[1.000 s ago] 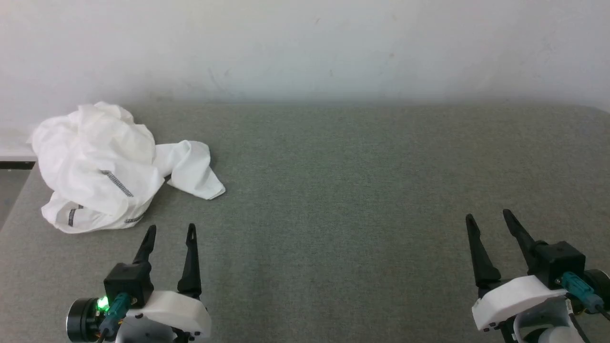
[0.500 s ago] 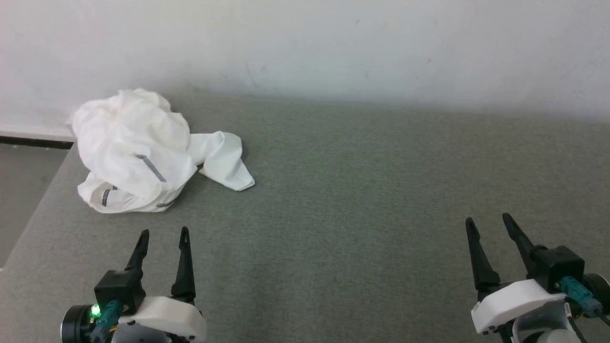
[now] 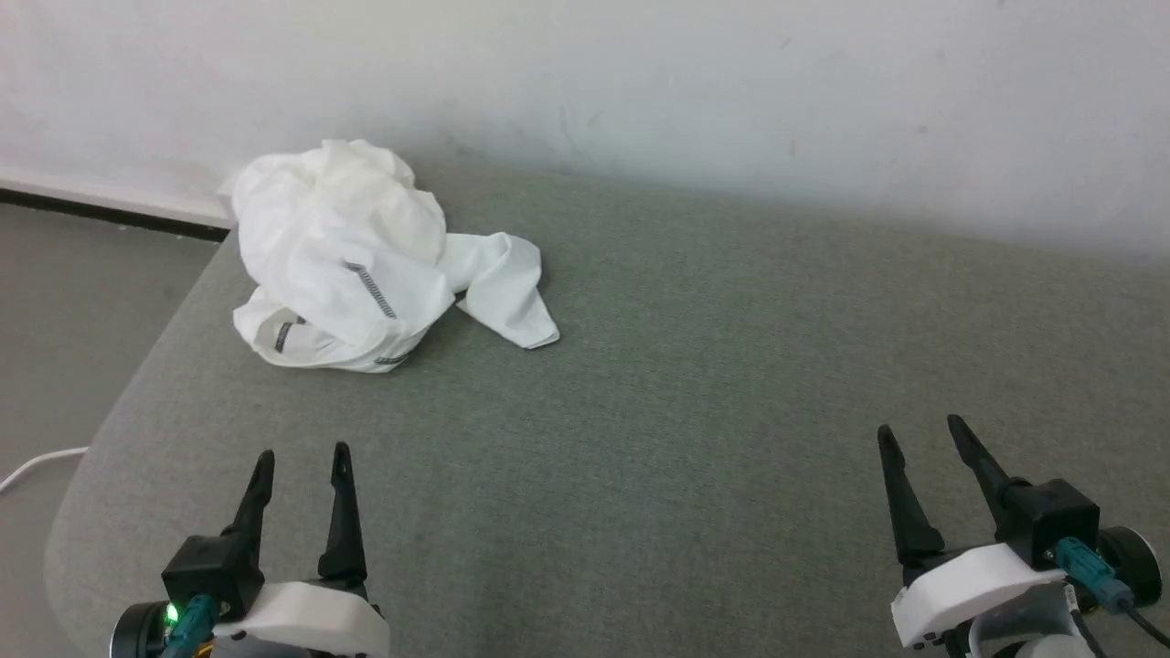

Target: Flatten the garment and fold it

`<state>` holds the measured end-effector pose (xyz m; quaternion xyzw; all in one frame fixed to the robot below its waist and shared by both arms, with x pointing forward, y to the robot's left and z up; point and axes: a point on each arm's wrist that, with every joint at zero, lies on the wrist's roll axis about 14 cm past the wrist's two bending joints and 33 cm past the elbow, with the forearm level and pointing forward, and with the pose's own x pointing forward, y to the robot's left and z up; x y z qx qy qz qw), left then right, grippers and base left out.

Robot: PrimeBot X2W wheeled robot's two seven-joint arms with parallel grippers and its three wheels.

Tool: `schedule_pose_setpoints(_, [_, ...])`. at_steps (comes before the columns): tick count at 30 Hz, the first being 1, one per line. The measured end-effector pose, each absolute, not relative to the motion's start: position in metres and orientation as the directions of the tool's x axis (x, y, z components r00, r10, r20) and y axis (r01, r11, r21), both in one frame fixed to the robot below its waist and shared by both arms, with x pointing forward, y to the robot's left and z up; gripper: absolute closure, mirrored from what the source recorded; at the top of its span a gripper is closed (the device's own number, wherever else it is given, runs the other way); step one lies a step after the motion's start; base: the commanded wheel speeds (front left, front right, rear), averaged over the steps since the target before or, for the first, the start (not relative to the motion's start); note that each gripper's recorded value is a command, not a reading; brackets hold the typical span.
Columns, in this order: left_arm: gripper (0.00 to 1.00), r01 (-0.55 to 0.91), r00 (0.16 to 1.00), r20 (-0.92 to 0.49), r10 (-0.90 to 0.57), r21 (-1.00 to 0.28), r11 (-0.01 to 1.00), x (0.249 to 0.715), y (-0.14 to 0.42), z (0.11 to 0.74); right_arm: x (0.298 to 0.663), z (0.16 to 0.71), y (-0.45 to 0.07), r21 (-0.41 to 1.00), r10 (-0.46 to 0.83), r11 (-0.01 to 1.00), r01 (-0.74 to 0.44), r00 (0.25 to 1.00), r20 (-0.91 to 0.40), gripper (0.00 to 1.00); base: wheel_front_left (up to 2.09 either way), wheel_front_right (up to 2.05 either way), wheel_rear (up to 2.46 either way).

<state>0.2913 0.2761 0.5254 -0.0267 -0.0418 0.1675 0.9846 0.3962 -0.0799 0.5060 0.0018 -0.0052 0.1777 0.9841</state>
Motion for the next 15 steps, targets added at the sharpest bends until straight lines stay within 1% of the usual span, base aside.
schedule_pose_setpoints(15, [0.00, -0.451, 0.885, 0.081, 0.459, -0.101, 0.887, 0.250, 0.306, 0.523, 0.399, 0.501, -0.031, 0.003, 0.476, 0.879, -0.476, 0.879, 0.012, 0.00, 0.00, 0.00, 0.00])
